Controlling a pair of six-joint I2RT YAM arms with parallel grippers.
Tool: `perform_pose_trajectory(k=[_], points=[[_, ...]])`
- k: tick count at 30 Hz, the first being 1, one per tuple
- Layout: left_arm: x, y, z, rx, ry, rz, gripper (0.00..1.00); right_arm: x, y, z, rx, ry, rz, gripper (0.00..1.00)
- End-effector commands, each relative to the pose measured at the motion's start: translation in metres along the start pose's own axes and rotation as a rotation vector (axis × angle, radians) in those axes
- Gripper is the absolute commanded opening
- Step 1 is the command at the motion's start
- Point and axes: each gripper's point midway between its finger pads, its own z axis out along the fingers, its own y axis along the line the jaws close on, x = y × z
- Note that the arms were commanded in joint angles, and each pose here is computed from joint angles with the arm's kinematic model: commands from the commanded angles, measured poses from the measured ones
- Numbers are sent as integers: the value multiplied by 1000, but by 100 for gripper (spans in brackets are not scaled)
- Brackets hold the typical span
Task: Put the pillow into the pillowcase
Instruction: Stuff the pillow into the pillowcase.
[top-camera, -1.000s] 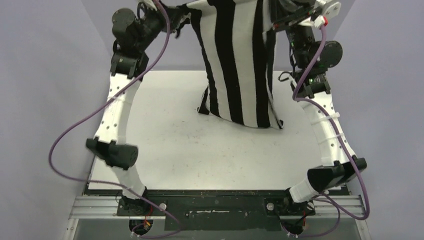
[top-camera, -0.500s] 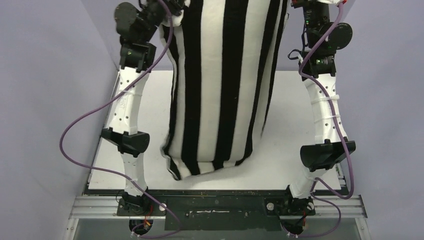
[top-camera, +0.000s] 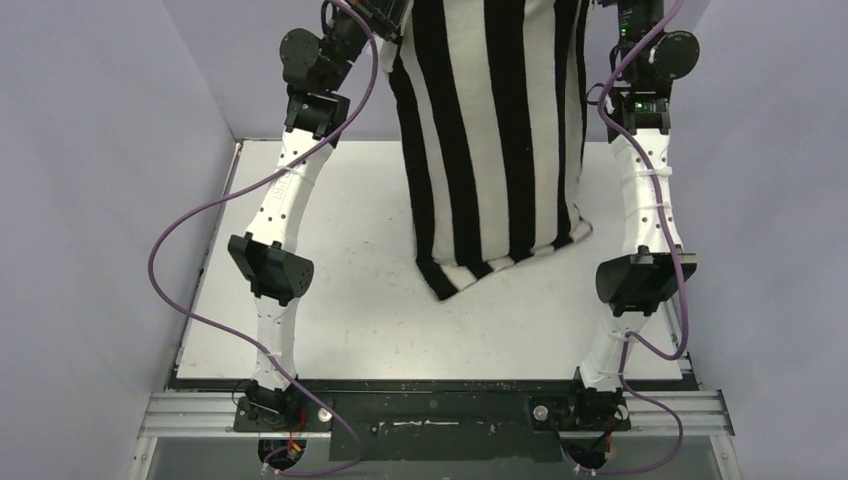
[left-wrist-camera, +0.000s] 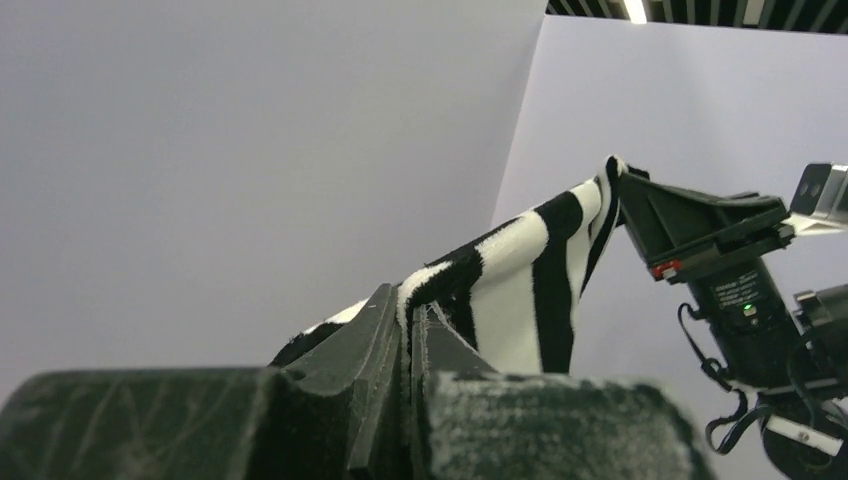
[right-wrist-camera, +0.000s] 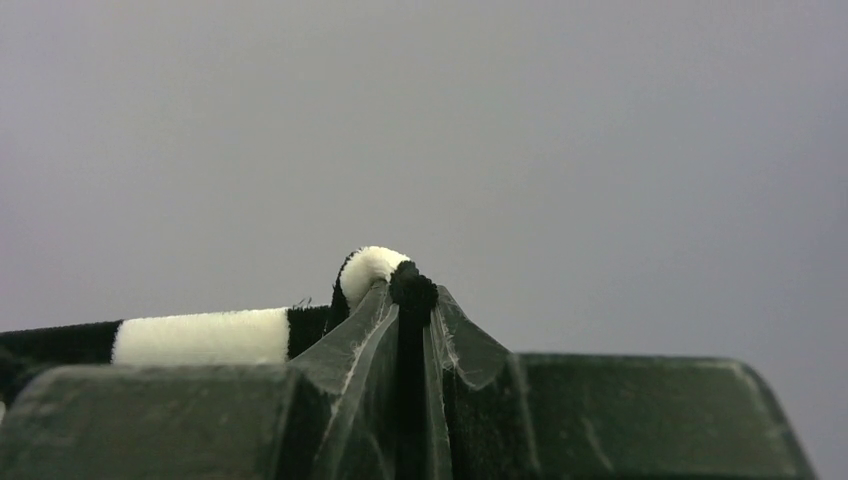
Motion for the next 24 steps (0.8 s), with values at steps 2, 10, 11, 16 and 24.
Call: perform_pose_trajectory(k=[2,10,11,16,24], points=[[-151,-21,-25,-45,-280,230,0,-253,-22,-38,132,-455,-270,0],[-113,15,-148,-391,25,316,0,-194,119,-152,-478,19,-12,0],[-107,12,-175,-430,38,326,0,-192,142,-182,-581,50,22,0],[-42,37,-294,-741,187,406,0,-183,201,-304,-816,132,188,57],[-13,76,-358,-948,169,496,0,-86,158,-308,-429,494,285,69]])
